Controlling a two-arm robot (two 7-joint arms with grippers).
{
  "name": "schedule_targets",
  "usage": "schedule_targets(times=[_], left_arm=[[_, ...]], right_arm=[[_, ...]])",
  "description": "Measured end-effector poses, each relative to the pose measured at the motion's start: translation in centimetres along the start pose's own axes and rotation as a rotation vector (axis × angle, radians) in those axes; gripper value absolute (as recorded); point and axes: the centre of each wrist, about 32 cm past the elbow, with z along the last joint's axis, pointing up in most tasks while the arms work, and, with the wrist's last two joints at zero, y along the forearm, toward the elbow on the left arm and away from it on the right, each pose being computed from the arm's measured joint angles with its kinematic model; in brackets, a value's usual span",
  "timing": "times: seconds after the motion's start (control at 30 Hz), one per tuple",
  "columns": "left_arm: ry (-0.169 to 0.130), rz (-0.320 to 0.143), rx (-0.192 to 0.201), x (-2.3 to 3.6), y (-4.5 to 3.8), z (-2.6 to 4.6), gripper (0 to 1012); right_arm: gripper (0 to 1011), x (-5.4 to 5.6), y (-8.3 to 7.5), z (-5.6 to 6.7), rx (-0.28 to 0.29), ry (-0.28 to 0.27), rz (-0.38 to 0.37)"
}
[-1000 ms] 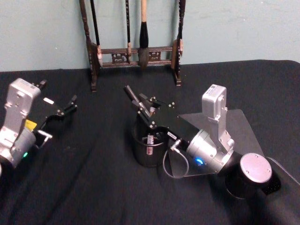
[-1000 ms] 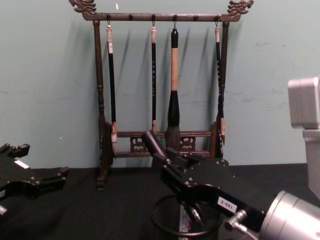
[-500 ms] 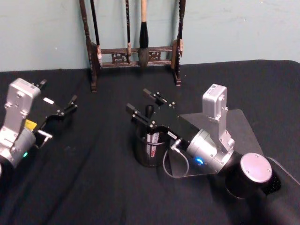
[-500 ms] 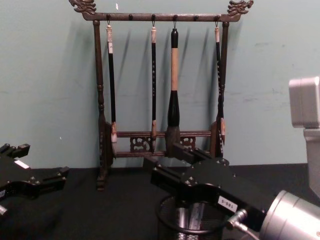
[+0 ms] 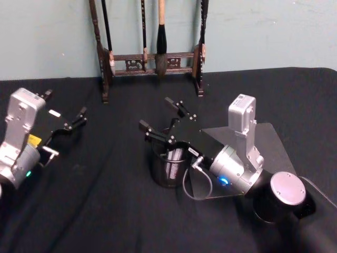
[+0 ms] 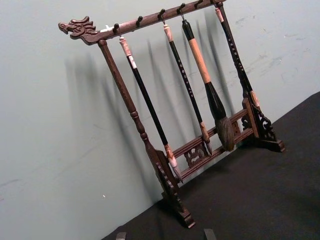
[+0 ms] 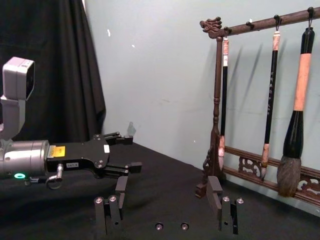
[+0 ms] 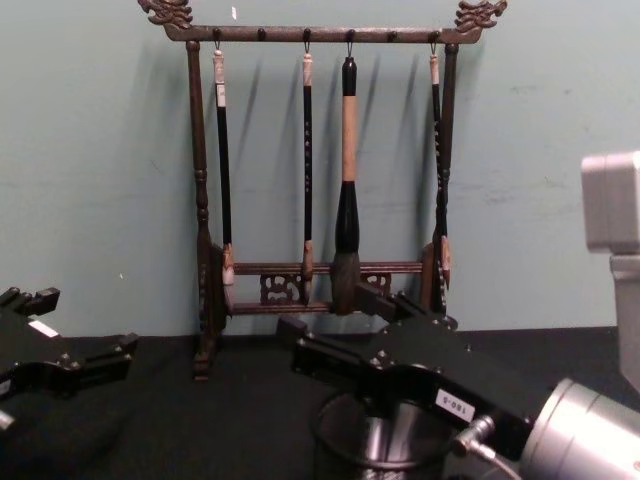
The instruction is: Pick up the water-based marker from the table and place it into the pen holder.
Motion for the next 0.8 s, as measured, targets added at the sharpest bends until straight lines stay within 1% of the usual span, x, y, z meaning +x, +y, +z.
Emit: schedule_targets(times=[0.27, 0.4, 0.53, 0.63, 0.67, 0.7, 0.77, 0.8], left_arm=[[0.0, 0.0, 0.0, 0.0, 0.0, 0.0, 1001], [0.0, 0.0, 0.0, 0.0, 0.0, 0.0, 1001], [0.0, 0.0, 0.0, 0.0, 0.0, 0.0, 1001], [0.0, 0.0, 0.0, 0.0, 0.0, 0.0, 1001], [0.0, 0.0, 0.0, 0.0, 0.0, 0.0, 1001], [0.0, 0.0, 0.0, 0.0, 0.0, 0.0, 1001], [0.0, 0.0, 0.0, 0.0, 0.0, 0.0, 1001], [0.0, 0.0, 0.0, 0.0, 0.0, 0.0, 1001]], right_arm=[[1002, 0.1, 0.4, 0.7, 0.024, 0.0, 0.024], [1003, 0.1, 0.6, 1.3, 0.04, -0.011, 0.034], [1002, 0.2, 0.7, 2.5, 0.069, -0.035, 0.033], [1003, 0.4, 0.5, 3.4, 0.091, -0.055, 0.017], [1002, 0.4, 0.5, 3.4, 0.091, -0.055, 0.017], [1002, 0.7, 0.3, 4.0, 0.104, -0.074, 0.0], [1002, 0.9, 0.0, 4.3, 0.109, -0.086, -0.015], [1003, 1.0, -0.2, 4.8, 0.115, -0.097, -0.032]])
